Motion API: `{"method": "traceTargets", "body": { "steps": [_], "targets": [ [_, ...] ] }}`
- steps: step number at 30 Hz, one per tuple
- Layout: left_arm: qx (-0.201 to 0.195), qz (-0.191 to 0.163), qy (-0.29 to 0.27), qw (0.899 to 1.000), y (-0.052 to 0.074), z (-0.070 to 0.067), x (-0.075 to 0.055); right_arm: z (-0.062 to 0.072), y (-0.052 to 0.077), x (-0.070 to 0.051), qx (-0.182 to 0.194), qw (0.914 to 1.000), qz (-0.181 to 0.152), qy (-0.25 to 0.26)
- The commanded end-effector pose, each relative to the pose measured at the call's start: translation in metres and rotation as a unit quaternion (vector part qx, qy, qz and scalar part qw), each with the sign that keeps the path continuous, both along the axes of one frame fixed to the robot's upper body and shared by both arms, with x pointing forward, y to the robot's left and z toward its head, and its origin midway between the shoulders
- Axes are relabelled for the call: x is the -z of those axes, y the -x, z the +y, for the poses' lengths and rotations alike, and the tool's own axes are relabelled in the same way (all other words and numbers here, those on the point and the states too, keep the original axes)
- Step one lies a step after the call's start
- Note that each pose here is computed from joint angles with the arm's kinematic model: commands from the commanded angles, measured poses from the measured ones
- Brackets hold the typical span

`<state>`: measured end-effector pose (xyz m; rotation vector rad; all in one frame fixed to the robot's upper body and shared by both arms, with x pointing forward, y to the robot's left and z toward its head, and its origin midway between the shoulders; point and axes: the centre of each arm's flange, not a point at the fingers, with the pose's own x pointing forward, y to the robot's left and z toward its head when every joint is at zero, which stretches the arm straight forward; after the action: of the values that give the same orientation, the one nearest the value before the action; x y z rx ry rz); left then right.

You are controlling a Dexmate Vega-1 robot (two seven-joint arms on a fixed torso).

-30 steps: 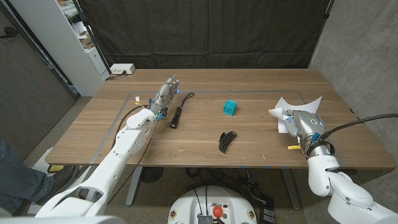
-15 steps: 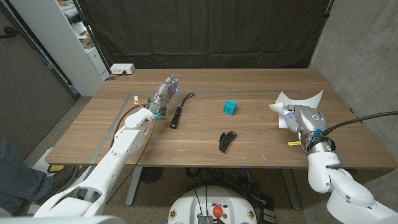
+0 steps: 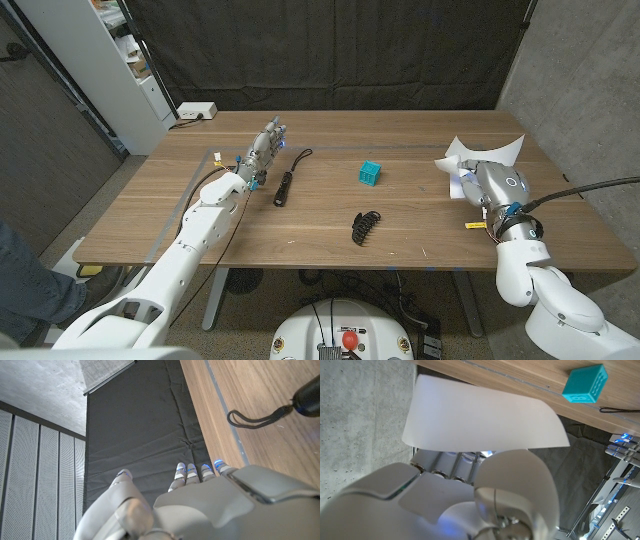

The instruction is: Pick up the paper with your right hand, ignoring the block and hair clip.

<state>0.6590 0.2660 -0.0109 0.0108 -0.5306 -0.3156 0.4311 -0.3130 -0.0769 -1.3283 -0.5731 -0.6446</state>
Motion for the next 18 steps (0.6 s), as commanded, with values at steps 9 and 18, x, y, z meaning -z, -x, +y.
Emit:
{"method": "traceTargets", "body": {
  "steps": [9,18],
  "targets": [
    [0.0,-0.002,0.002,1.0,-0.001,0.002,0.0,0.003,0.013,-0.024,-0.002,0.9993,-0.033,0.015],
    [-0.001,-0.003,0.004,1.0,0.0,0.004,0.0,0.0,0.016,-0.032,-0.005,0.9988,-0.047,0.014]
  ]
}}
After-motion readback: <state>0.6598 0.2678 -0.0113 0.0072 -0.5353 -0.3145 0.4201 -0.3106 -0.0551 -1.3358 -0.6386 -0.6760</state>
